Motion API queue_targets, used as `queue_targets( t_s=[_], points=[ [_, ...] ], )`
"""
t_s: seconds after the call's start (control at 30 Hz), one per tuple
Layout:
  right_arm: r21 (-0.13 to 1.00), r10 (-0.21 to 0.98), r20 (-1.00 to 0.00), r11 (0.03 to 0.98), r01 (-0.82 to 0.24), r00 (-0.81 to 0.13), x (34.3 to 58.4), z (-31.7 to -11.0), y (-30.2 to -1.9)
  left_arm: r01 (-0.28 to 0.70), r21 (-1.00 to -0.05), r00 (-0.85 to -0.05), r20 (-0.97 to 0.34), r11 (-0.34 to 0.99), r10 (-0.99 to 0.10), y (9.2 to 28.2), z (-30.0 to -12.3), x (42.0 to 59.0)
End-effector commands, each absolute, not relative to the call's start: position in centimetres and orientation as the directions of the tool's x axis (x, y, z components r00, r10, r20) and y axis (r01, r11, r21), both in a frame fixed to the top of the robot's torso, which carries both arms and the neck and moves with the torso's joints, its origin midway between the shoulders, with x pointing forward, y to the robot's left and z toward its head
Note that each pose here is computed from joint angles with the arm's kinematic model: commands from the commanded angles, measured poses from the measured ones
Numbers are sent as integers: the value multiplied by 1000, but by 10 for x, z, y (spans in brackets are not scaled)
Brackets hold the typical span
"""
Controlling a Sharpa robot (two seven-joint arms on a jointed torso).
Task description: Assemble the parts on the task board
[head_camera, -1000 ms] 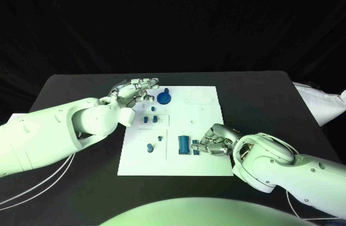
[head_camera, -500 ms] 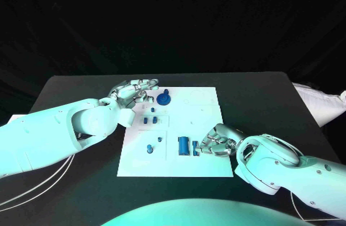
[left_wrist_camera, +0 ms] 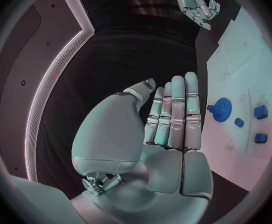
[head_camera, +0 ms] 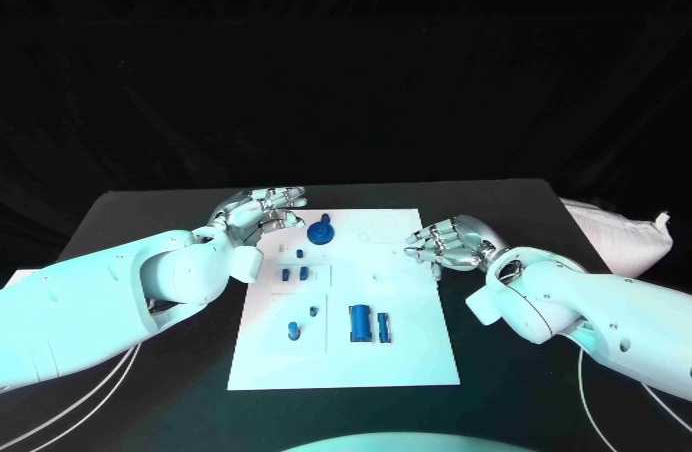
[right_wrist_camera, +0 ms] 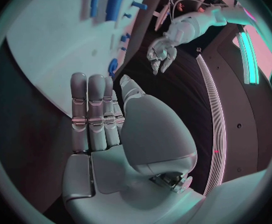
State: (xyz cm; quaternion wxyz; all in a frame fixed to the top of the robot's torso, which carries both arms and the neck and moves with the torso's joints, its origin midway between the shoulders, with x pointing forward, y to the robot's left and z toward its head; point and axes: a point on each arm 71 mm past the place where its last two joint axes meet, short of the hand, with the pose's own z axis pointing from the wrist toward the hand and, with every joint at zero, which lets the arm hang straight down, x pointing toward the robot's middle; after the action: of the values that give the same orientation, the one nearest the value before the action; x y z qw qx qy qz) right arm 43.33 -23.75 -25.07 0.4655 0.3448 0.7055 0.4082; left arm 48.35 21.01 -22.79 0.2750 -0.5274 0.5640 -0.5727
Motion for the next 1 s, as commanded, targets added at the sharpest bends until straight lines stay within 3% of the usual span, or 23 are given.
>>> queue_targets(
  t_s=[0.03, 0.2, 0.37, 0.63, 0.67, 1.0],
  points=[
    [987, 956, -100, 130, 94, -277, 447, -248, -238, -184, -961, -264, 250, -206, -931, 215, -224, 489],
    [994, 967, 50, -23, 111, -248, 473, -259, -237, -153, -963, -191, 249, -222, -950, 219, -231, 498],
    [990, 967, 116, -94, 106, -228, 490, -269, -234, -164, -961, -144, 248, -224, -958, 220, -243, 507],
    [989, 961, 131, -110, 100, -245, 504, -282, -226, -179, -963, -108, 225, -204, -968, 218, -260, 513],
    [990, 980, 67, -42, 131, -186, 503, -283, -234, -201, -958, -135, 233, -204, -963, 216, -258, 511],
    [996, 988, 57, -46, 80, -140, 496, -263, -220, -150, -978, -104, 163, -147, -981, 208, -251, 498]
  ],
)
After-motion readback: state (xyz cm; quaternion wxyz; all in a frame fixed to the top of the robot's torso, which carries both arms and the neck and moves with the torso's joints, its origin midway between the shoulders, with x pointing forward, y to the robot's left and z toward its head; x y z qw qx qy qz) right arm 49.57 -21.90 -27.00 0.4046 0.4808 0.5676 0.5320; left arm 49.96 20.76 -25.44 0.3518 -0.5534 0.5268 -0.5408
